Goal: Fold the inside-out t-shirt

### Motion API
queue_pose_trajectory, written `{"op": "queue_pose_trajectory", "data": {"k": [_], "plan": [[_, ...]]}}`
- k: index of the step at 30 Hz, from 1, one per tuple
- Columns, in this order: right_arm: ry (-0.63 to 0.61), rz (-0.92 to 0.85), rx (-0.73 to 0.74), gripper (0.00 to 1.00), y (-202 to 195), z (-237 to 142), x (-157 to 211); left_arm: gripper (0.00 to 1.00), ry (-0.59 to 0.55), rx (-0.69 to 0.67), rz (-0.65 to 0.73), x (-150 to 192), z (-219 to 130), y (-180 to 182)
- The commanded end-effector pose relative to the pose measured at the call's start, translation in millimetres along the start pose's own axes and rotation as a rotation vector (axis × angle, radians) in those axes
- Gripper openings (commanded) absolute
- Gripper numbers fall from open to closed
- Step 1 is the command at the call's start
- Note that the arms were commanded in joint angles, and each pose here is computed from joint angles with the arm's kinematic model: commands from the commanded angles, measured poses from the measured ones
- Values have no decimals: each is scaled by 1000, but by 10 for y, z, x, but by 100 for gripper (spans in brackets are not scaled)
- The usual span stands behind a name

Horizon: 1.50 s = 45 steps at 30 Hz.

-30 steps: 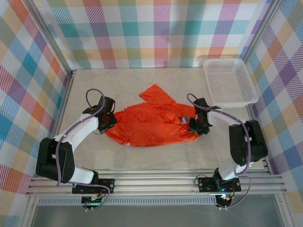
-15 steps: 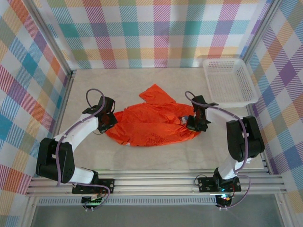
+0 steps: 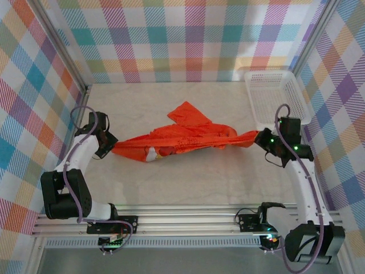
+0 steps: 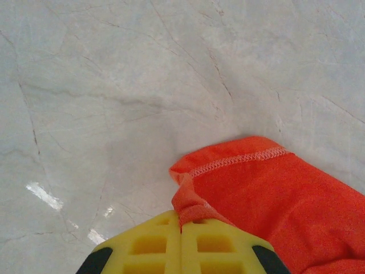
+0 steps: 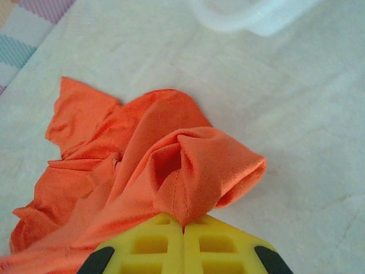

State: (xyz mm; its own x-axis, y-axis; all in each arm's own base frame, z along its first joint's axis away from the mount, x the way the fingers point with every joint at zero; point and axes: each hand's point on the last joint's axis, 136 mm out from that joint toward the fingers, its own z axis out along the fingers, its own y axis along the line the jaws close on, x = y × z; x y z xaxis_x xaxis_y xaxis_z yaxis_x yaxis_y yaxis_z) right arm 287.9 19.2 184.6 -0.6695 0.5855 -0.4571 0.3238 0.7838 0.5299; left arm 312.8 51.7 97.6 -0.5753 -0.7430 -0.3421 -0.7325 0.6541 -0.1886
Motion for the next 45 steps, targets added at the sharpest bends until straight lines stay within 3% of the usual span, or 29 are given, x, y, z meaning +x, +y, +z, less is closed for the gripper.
{"op": "queue_pose_trajectory", "data": {"k": [1, 5, 9, 11, 17, 27, 37, 45], "plan": [[24, 105, 22, 0, -162, 16, 33, 0, 8, -25, -3, -4, -4, 102], [49, 140, 96, 1, -315, 49, 66, 0, 7, 2, -6, 7, -23, 68], [67, 150, 106, 25, -338, 84, 87, 0, 10, 33, -11, 43, -36, 31], [77, 148, 107, 32, -346, 105, 102, 0, 13, 44, -6, 69, -35, 3], [157, 137, 27, 33, -190, 260, 279, 0, 24, 60, 22, 158, -29, -89], [405, -241, 24, 43, 716, 848, 1278, 0, 37, 57, 63, 289, 8, -160], [480, -598, 69, 46, 1640, 1294, 2089, 0, 49, 55, 66, 360, 23, -136], [518, -648, 101, 62, 1655, 1474, 2417, 0, 45, 73, 63, 371, -28, -135]]}}
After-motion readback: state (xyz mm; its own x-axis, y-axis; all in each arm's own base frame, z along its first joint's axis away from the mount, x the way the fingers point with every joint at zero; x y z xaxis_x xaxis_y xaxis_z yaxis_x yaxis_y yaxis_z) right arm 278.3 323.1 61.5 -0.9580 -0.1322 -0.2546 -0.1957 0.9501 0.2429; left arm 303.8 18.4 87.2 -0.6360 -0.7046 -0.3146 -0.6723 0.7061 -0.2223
